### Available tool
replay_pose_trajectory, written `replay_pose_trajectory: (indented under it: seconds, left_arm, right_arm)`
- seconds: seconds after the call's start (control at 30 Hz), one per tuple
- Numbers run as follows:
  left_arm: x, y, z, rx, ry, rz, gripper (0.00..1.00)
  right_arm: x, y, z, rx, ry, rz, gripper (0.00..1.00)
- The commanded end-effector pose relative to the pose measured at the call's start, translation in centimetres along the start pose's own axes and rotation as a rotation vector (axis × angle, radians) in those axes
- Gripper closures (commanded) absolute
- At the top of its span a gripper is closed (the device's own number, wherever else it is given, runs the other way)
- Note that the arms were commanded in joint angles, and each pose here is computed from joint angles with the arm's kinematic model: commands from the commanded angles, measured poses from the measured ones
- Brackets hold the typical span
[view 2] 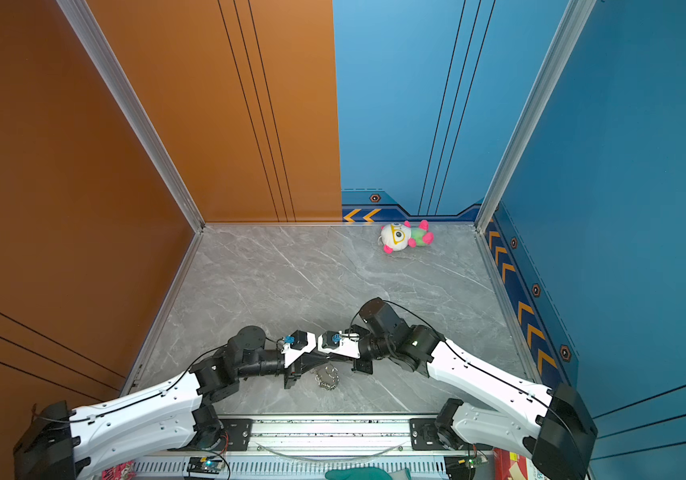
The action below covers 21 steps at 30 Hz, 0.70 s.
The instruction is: Put the keys on the keyring
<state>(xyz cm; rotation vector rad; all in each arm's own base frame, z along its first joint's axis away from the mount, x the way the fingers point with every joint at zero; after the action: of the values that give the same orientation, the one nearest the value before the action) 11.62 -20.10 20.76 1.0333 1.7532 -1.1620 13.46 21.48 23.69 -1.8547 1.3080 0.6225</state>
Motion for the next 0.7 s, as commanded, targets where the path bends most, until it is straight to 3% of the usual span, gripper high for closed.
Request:
replay_pose_trajectory:
  seconds: [0.0,0.17,0.4,0.67]
  left_arm:
    - [-0.8,-0.4,0.0,0.03,-0.029,0.005,1.0]
    - [-0.9,-0.2,-0.2,-0.011,-0.047,0.007,0.99]
    - [-0.7,0.3,-1.0,-0.067,-0.102,-0.02,0.79]
    - [-0.8,0.5,-0.9,-0.058,-0.102,-0.028,0.77]
  right_arm:
    - [-0.4,0.0,-0.2,-0.001,-0.05,0.008,0.95]
    - [-0.1,-0.1,-0.2,0.014,-0.052,0.027,1.0]
    - [0.1,-0.5,-1.3,0.141,-0.253,0.084,1.0]
    - [0.2,-0.3,-1.0,0.161,-0.373,0.083,1.0]
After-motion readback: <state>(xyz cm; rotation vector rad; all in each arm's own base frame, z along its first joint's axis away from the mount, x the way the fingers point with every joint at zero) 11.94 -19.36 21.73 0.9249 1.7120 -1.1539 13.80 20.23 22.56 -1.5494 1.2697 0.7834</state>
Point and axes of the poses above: each gripper's point midway between its finger pads, its own z axis out along the fingers, its own y axis along the line the jaws close on, x = y × z, the point moved 10 cm from there along -z, back along the fingers, and after that the axes turned 15 degrees about -z, right-handed, at the moved point
